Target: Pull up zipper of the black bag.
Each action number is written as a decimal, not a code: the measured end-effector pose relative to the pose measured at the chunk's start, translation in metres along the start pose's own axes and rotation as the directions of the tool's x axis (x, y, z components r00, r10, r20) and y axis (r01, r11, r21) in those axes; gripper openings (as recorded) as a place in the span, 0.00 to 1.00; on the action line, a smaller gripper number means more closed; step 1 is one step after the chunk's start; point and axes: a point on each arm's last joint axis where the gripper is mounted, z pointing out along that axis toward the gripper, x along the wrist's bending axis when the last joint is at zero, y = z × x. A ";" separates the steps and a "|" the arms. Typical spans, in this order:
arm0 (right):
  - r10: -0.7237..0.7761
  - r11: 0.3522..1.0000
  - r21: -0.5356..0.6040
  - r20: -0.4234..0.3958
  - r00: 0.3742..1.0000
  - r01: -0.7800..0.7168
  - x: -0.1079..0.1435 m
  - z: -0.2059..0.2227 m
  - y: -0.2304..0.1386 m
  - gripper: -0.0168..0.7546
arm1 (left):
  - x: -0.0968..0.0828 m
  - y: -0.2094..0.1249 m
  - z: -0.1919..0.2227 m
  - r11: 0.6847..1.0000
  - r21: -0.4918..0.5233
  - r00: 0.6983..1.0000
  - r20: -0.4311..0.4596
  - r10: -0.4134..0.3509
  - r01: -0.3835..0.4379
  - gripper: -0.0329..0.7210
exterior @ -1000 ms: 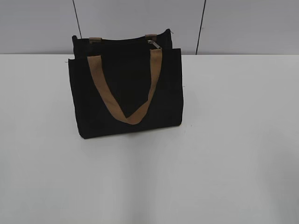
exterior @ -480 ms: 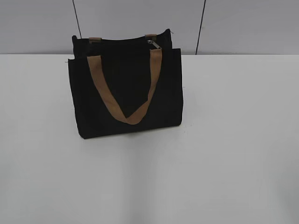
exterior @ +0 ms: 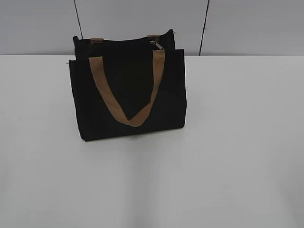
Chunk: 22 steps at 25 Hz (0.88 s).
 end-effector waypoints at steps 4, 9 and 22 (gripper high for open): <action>0.007 1.000 0.002 0.012 1.000 -0.008 0.000 0.000 0.000 0.66 | 0.000 0.000 0.000 1.000 0.000 1.000 -0.009 -0.004 0.004 0.63; 0.050 0.999 -0.010 0.084 0.995 -0.050 0.000 -0.002 -0.001 0.66 | -0.001 0.000 0.000 0.999 -0.006 0.993 -0.106 -0.052 0.052 0.63; 0.097 0.995 -0.009 0.160 0.982 -0.097 0.001 -0.002 -0.001 0.66 | -0.004 -0.003 -0.004 0.986 -0.065 0.931 -0.327 -0.166 0.153 0.63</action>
